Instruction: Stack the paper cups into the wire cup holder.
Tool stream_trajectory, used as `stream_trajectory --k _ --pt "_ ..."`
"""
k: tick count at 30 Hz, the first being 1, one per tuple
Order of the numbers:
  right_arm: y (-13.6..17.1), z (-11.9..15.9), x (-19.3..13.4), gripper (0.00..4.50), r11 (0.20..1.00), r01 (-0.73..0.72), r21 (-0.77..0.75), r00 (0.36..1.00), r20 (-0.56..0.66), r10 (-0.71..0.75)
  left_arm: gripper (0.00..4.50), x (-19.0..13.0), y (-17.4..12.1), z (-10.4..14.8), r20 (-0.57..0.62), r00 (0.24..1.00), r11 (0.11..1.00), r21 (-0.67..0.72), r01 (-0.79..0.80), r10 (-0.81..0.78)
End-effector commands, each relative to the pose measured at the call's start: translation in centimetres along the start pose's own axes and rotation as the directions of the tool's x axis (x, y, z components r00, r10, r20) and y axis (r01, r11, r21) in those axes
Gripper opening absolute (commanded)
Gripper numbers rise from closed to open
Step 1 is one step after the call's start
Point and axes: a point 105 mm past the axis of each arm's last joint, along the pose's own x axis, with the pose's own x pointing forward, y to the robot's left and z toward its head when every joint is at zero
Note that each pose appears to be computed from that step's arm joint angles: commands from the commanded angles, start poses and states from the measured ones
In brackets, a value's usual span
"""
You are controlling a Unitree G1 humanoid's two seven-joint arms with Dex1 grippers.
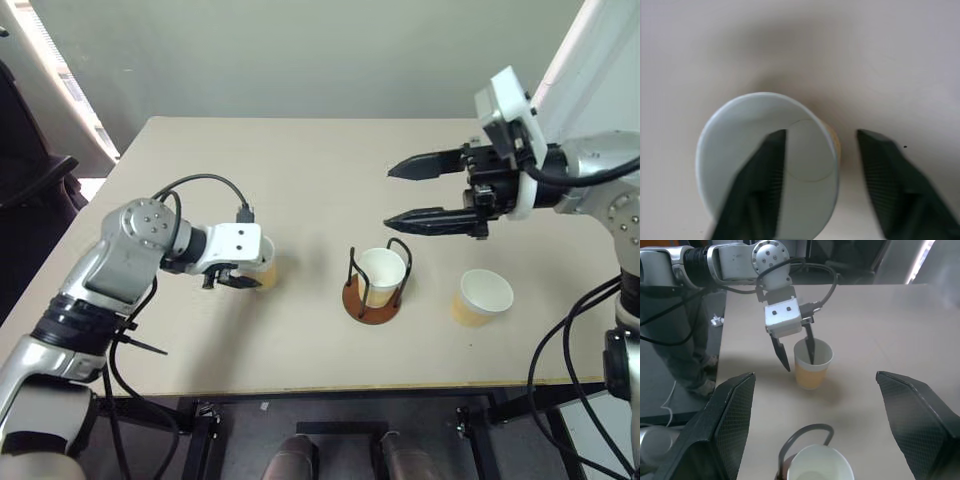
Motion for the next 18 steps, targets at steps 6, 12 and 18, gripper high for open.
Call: stream_trajectory --k 6,12,18 --pt "-0.7 0.9 -1.4 4.01 0.987 0.096 -0.13 0.994 0.064 -0.088 0.03 -2.2 1.4 2.3 0.103 0.995 0.998 0.05 -0.026 0.021" --pt "-0.4 0.6 -1.9 4.01 0.989 0.063 -0.135 0.996 0.078 -0.053 0.03 -3.2 2.0 3.6 0.14 0.99 0.998 0.067 -0.023 0.014" --pt "0.0 -0.3 -3.9 4.01 0.995 0.02 -0.099 0.998 0.064 -0.013 0.03 -4.5 2.7 6.6 0.246 0.969 0.995 0.097 -0.005 -0.019"
